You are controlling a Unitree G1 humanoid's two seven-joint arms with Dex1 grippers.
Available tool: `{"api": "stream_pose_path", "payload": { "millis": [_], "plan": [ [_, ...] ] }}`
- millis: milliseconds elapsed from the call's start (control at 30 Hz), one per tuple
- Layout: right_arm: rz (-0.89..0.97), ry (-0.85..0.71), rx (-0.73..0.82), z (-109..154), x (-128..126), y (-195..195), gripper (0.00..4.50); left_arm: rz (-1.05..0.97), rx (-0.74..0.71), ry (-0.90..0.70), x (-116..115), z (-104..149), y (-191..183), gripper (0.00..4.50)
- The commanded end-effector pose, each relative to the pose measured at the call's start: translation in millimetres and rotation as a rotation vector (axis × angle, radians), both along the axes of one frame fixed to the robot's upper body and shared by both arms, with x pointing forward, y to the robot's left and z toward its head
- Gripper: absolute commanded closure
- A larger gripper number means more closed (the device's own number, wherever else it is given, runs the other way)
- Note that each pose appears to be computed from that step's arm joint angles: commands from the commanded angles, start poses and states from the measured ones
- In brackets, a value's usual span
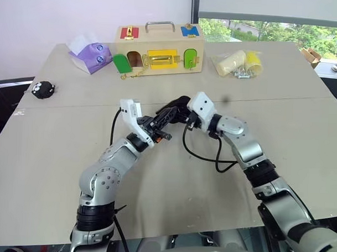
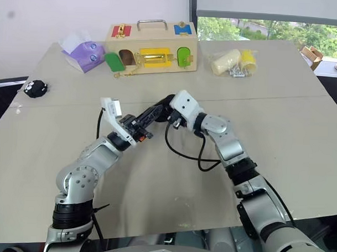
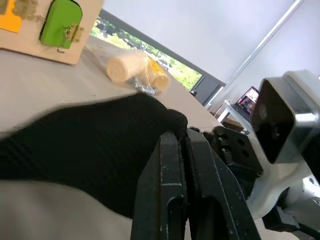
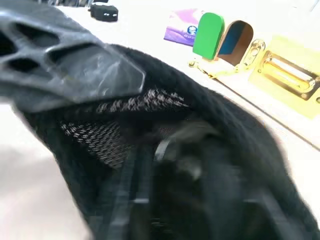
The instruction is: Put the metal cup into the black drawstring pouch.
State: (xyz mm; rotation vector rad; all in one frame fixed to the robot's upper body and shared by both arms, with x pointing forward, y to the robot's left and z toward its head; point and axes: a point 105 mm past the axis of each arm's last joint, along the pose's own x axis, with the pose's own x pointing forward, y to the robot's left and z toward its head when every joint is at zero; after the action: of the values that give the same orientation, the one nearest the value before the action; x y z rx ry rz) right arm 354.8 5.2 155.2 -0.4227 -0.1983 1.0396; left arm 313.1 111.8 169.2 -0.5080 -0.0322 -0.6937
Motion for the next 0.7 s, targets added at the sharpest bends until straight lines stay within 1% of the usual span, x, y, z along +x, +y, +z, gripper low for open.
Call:
{"api": "stream_pose_path", "payload": {
  "millis": [33, 133, 200, 267, 367, 500, 567, 700],
  "plan": [
    [0.121, -0.07, 0.002, 12.2, -26.3, -4.3, 1.25, 0.047, -0.01, -0.061, 0.9, 14.6, 8.8, 4.5],
    [0.214, -0.117, -0.014, 15.4, -49.9, -20.0, 1.25, 0.071, -0.01, -0.054, 3.8, 13.3, 13.1, 4.5],
    [0.222, -0.171, -0.003, 21.2, -58.6, -31.9, 1.25, 0.08, -0.007, -0.052, 5.3, 12.2, 14.6, 4.5],
    [0.206, -0.146, -0.012, 16.4, -62.7, -47.0, 1.25, 0.092, -0.016, -0.046, 7.2, 11.6, 16.4, 4.5],
    [0.05, -0.074, 0.003, 4.8, -46.8, -67.2, 1.25, 0.097, -0.023, -0.043, 8.3, 11.6, 17.7, 4.5],
    [-0.145, 0.077, 0.038, -23.1, -21.3, -77.5, 1.25, 0.095, -0.026, -0.041, 8.8, 11.5, 18.0, 4.5],
    [-0.185, 0.154, 0.066, -33.5, -14.9, -72.2, 1.25, 0.095, -0.028, -0.041, 9.0, 11.6, 18.3, 4.5],
    [-0.165, 0.207, 0.052, -45.7, -10.2, -49.9, 1.25, 0.11, -0.036, -0.043, 11.5, 14.8, 23.3, 4.5]
  ]
}}
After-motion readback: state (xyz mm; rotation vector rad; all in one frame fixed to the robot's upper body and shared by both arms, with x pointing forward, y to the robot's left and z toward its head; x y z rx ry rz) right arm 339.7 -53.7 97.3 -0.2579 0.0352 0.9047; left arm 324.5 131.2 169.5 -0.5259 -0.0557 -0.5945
